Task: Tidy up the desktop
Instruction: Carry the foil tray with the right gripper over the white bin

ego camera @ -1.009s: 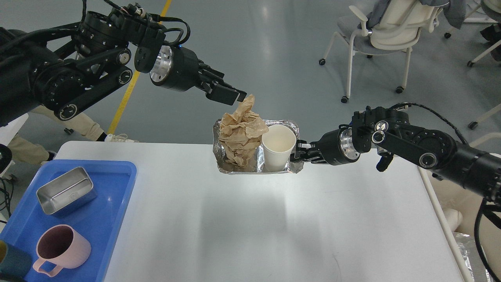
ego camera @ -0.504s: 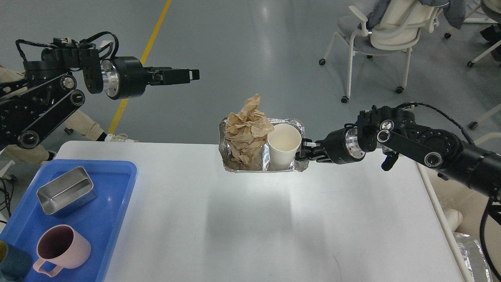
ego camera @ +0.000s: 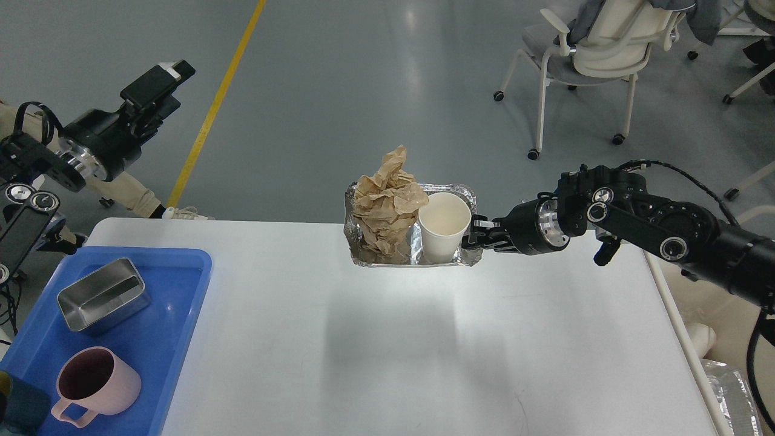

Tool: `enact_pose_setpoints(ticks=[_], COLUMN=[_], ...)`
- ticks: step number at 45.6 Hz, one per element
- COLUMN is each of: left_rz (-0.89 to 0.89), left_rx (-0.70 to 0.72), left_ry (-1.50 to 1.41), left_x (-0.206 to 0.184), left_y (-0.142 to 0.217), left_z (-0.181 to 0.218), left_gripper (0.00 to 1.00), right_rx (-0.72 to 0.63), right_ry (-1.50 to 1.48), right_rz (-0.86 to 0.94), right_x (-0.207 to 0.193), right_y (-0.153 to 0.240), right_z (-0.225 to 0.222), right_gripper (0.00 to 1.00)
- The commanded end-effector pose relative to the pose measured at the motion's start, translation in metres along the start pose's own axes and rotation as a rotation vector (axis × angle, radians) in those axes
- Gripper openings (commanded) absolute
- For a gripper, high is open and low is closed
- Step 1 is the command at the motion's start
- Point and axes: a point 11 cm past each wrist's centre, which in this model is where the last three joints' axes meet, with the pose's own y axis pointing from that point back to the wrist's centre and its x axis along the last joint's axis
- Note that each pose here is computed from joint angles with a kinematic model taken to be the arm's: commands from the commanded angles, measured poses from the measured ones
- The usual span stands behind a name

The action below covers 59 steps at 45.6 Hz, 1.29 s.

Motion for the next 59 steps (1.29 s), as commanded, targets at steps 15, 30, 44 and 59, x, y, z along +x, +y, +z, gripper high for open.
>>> enact_pose_setpoints(ticks=[15, 30, 44, 59], left_rz=[0.323, 0.447, 0.467, 0.445], left_rx=[-0.063, -0.093, -0.109, -0.118], left_ry=[0.509, 0.667, 0.752, 0.764], left_x=[0.008, 0.018, 0.012, 0.0], left_y=[0.052, 0.094, 0.113, 0.117], left_z=[-0.052, -0.073, -0.082, -0.078], left_gripper=[0.97, 0.97, 0.97, 0.97], right_rx=[-0.049, -0.058, -0.14, -0.226], right_ry=[-0.086, -0.41, -0.743, -0.995], right_rz=[0.048, 0.197, 0.35, 0.513], right_x=[-0.001, -0.001, -0.034, -0.061], right_y=[0.015, 0.075, 0.129, 0.179], right_z=[0.043, 0.126, 0.214, 0.286], right_gripper=[0.0, 0.0, 0.0, 0.0])
